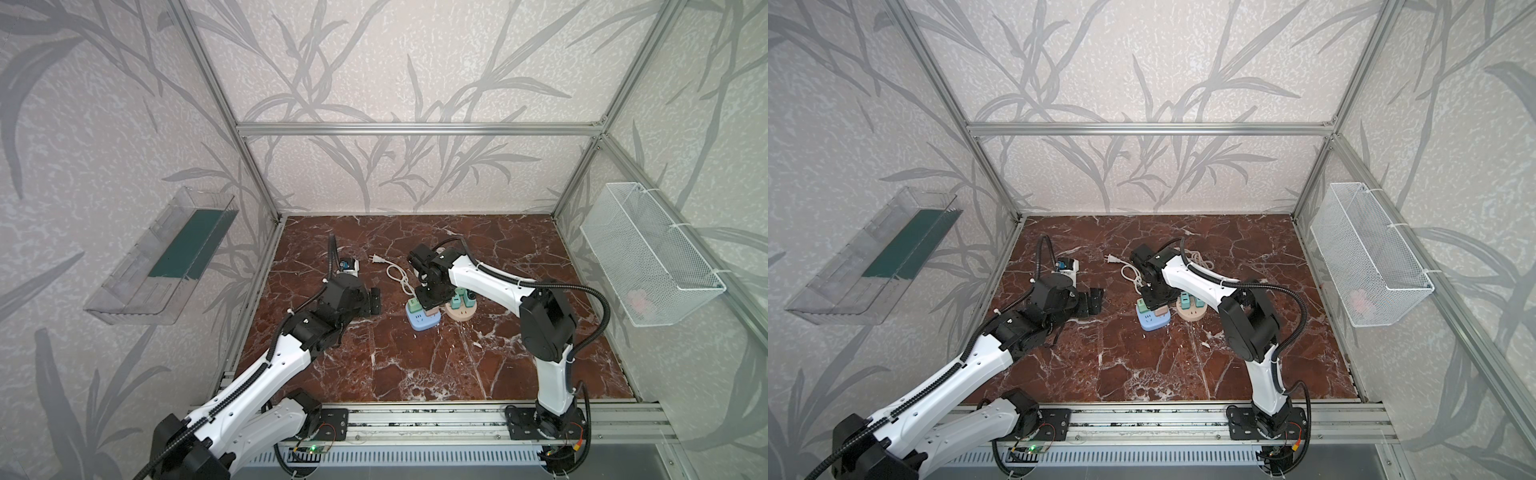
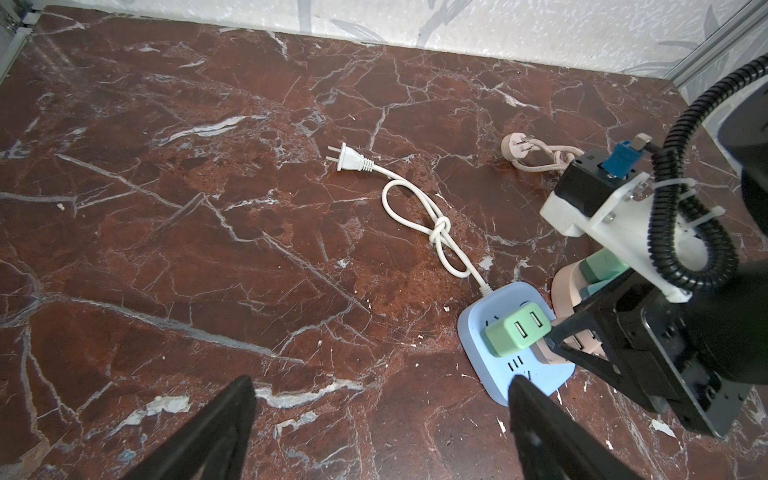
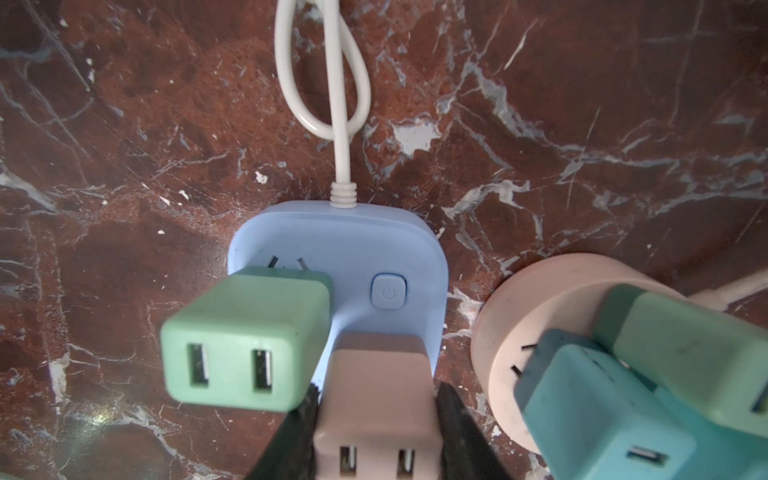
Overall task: Insert the plug
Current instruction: 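Lower the pink adapter with the right gripper into the blue strip socket, then open the right gripper and lift it off the pink adapter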
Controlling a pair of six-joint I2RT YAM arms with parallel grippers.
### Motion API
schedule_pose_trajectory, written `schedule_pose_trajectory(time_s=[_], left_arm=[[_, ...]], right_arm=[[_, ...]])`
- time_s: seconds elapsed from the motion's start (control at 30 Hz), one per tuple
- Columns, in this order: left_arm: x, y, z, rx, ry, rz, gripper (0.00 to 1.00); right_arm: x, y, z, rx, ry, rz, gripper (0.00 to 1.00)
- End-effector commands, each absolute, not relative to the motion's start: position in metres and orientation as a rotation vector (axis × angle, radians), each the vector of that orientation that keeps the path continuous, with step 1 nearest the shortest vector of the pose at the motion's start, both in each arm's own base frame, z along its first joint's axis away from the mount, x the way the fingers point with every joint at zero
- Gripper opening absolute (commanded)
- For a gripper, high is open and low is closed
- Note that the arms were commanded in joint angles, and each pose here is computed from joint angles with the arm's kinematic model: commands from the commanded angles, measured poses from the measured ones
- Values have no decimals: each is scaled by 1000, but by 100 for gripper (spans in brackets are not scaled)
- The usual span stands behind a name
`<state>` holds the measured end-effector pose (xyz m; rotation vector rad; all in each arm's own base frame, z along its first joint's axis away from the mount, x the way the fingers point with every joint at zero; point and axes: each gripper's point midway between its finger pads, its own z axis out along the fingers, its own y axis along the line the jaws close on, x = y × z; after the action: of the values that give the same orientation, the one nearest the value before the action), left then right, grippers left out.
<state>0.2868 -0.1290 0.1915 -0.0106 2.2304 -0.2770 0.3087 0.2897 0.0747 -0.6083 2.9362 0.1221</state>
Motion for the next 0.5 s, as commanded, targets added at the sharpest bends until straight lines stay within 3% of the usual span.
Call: schedule_pose_trajectory(time_s=[0.0,0.07,0.13,0.3,0.47], left_arm=[[287,-123,193,-45,2215,-262,94],[287,-123,193,-45,2216,-258,94],[288,-123,195,-45,2213,-258,94],[290,-122,198,-49,2200,-249,96],[292,-122,200,-50,2194,-243,97]], right_arm=[[293,270,46,-607,3033,-25,0],[299,271,62,-587,2992,-15,0],[307,273,80,-562,2950,4,6],[323,280,121,-499,2846,77,45],[329,291,146,-458,2778,186,65]])
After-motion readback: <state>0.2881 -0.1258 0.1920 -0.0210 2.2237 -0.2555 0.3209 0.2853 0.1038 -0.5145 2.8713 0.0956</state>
